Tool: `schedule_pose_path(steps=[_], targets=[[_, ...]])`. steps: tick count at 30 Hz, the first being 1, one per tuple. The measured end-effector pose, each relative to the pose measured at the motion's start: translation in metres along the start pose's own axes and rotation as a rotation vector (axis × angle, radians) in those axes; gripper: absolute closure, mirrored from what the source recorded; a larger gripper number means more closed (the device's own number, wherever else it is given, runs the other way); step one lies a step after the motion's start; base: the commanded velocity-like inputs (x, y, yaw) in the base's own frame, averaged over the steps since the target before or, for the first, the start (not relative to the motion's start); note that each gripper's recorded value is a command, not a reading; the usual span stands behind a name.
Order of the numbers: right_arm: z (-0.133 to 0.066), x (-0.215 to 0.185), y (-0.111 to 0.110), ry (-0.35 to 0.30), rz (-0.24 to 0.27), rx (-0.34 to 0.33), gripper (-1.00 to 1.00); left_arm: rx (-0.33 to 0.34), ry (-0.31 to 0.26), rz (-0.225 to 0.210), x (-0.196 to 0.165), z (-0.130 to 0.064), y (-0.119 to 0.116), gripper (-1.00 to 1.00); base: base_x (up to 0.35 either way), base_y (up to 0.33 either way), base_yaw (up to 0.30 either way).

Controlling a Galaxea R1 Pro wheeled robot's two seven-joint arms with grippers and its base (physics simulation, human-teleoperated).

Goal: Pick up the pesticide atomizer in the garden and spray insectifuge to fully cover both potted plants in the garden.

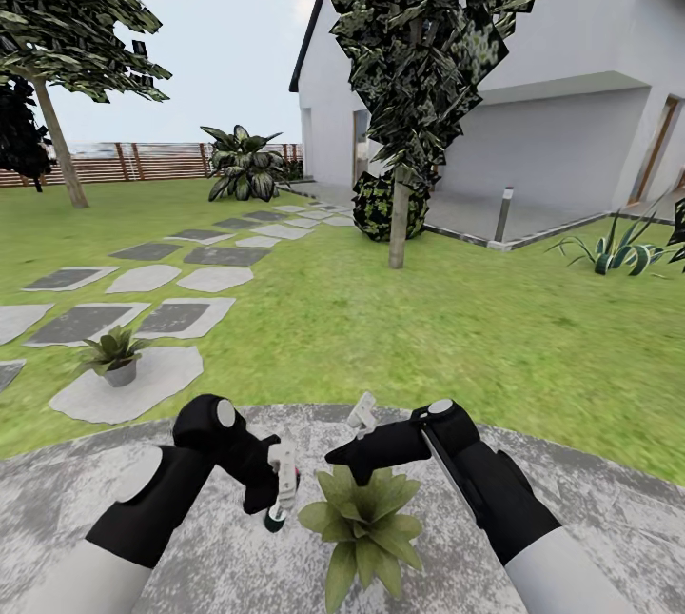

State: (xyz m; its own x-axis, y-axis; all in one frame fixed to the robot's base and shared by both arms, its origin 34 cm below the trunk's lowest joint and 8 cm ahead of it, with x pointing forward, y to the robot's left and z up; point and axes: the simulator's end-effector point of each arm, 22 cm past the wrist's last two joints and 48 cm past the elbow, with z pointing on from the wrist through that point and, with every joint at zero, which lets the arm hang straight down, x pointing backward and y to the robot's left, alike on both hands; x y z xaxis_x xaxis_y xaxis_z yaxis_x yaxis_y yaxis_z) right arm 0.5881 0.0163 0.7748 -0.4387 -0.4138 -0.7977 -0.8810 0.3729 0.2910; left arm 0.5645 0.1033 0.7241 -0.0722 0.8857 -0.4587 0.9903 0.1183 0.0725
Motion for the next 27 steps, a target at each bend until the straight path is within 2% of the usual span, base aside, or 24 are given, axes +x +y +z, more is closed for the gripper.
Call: schedule_pose_path(steps=[7,27], targets=[[0.000,0.000,0.000,0.000,0.000,0.000,1.00,0.018,-0.030,0.026,-0.024,0.007,-0.008,1.00,0.000,0.000,0.000],[0.000,0.000,0.000,0.001,-0.001,0.000,1.00,0.029,-0.069,0.041,-0.047,0.011,-0.014,1.00,0.000,0.000,0.000]])
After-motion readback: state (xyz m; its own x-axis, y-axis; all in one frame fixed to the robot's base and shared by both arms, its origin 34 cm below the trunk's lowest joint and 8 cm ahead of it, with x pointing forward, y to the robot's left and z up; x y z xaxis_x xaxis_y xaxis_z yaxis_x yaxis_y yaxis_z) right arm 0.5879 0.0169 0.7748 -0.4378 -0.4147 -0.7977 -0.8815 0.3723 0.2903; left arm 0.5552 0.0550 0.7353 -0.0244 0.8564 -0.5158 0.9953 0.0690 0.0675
